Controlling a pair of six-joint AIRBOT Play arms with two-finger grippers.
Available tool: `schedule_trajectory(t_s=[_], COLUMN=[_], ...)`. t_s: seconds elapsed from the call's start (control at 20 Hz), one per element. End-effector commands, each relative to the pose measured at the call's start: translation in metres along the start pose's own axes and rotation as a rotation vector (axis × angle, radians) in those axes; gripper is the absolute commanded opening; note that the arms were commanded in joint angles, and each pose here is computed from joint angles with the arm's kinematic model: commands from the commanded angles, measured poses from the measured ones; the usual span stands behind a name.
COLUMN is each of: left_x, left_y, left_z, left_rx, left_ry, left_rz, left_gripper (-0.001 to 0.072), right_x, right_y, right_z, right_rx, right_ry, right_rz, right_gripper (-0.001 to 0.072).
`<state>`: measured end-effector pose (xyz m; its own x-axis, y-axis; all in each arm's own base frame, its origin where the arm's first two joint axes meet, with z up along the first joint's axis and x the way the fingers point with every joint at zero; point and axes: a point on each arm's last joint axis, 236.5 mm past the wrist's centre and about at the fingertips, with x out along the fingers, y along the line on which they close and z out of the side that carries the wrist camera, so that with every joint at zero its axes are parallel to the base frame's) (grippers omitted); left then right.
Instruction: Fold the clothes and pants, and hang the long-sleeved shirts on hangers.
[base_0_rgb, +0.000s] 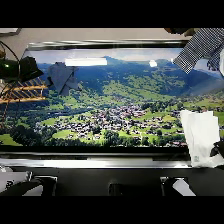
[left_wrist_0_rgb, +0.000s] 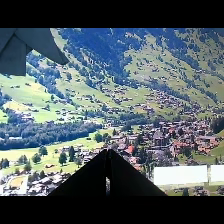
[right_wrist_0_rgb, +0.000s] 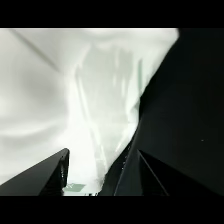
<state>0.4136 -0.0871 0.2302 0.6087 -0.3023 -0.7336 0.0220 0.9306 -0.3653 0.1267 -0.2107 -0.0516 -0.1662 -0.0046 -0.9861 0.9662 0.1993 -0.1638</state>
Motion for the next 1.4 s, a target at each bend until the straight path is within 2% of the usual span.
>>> schedule_trajectory(t_s=[0.0,0.1,0.2,0.3,0.35,0.4,0.45,0.55,0.6,0.75,0.9,1.0,1.35], left_x=[0.003,0.009,0.019,0.030,0.035,0.039,0.042,0.041,0.038,0.025,0.010,0.006,0.006], left_y=[0.001,0.004,0.010,0.017,0.020,0.023,0.025,0.029,0.030,0.031,0.028,0.027,0.028], left_z=[-0.001,-0.008,-0.019,-0.033,-0.039,-0.046,-0.053,-0.068,-0.074,-0.083,-0.080,-0.083,-0.089], left_rx=[-0.002,-0.010,-0.019,-0.030,-0.036,-0.042,-0.037,0.012,0.041,0.102,0.114,0.116,0.115], left_ry=[0.004,0.028,0.065,0.109,0.128,0.149,0.164,0.189,0.195,0.180,0.143,0.152,0.178], left_rz=[0.001,0.005,0.015,0.027,0.032,0.037,0.040,0.042,0.040,0.039,0.040,0.040,0.043], left_gripper=[0.0020,0.0021,0.0021,0.0021,0.0020,0.0020,0.0020,0.0020,0.0020,0.0020,0.0020,0.0021,0.0021], right_x=[-0.052,-0.128,-0.201,-0.240,-0.245,-0.244,-0.239,-0.228,-0.220,-0.207,-0.199,-0.195,-0.187], right_y=[0.009,0.055,0.112,0.170,0.197,0.223,0.245,0.272,0.277,0.276,0.267,0.262,0.254], right_z=[0.049,0.093,0.100,0.067,0.039,0.002,-0.039,-0.120,-0.160,-0.240,-0.277,-0.284,-0.279], right_rx=[0.107,0.154,0.079,-0.133,-0.254,-0.410,-0.574,-0.879,-1.026,-1.276,-1.400,-1.454,-1.469], right_ry=[-0.259,-0.506,-0.614,-0.638,-0.627,-0.605,-0.575,-0.511,-0.478,-0.413,-0.366,-0.355,-0.340], right_rz=[0.109,0.403,0.690,0.826,0.851,0.853,0.851,0.837,0.824,0.800,0.778,0.760,0.709], right_gripper=[0.0489,0.0473,0.0468,0.0408,0.0346,0.0243,0.0178,0.0064,0.0035,0.0035,0.0035,0.0037,0.0037])
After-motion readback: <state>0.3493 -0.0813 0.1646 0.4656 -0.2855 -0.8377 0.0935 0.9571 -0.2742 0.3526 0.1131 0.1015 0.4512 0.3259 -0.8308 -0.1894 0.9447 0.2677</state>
